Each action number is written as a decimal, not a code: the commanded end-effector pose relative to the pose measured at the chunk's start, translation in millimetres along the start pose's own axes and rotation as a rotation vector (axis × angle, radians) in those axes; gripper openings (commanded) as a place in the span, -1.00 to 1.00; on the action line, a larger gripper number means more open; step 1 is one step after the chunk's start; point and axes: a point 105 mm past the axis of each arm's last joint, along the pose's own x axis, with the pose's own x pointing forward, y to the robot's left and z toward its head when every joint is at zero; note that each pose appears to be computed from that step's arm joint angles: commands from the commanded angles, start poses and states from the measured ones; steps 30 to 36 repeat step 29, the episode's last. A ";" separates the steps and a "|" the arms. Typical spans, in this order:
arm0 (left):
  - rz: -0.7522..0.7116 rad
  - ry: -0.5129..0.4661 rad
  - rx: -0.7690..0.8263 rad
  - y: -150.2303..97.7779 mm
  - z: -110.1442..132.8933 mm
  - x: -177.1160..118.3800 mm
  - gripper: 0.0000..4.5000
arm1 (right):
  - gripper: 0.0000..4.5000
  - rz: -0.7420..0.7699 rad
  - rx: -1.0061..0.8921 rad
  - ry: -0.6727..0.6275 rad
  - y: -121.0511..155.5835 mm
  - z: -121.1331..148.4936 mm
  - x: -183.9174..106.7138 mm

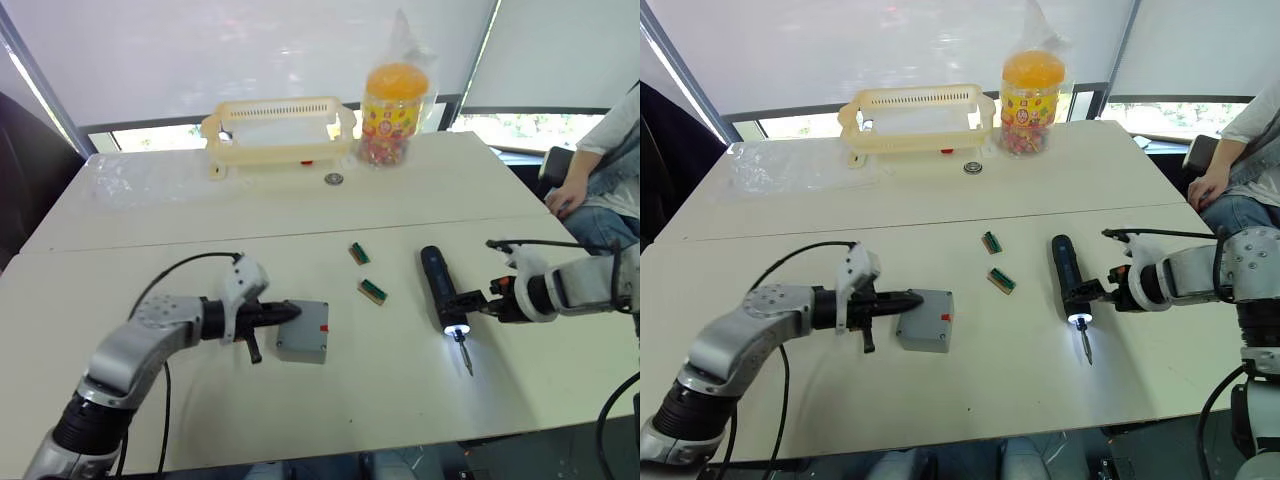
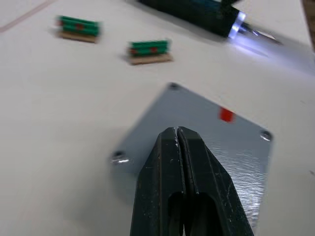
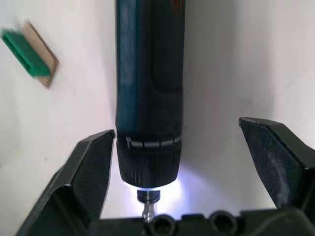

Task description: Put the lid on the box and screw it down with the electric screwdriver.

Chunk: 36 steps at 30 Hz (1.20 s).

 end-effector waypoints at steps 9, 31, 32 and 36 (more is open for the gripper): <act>0.296 -0.041 -0.203 24.3 -4.3 -88.7 -1.00 | 0.98 0.276 -0.534 -0.570 31.9 7.1 -43.0; 0.303 0.097 -0.442 -32.0 -83.8 -121.9 -1.00 | 0.98 0.426 -0.473 -0.375 -5.8 -74.2 -45.1; 0.303 0.097 -0.442 -32.0 -83.8 -121.9 -1.00 | 0.98 0.426 -0.473 -0.375 -5.8 -74.2 -45.1; 0.303 0.097 -0.442 -32.0 -83.8 -121.9 -1.00 | 0.98 0.426 -0.473 -0.375 -5.8 -74.2 -45.1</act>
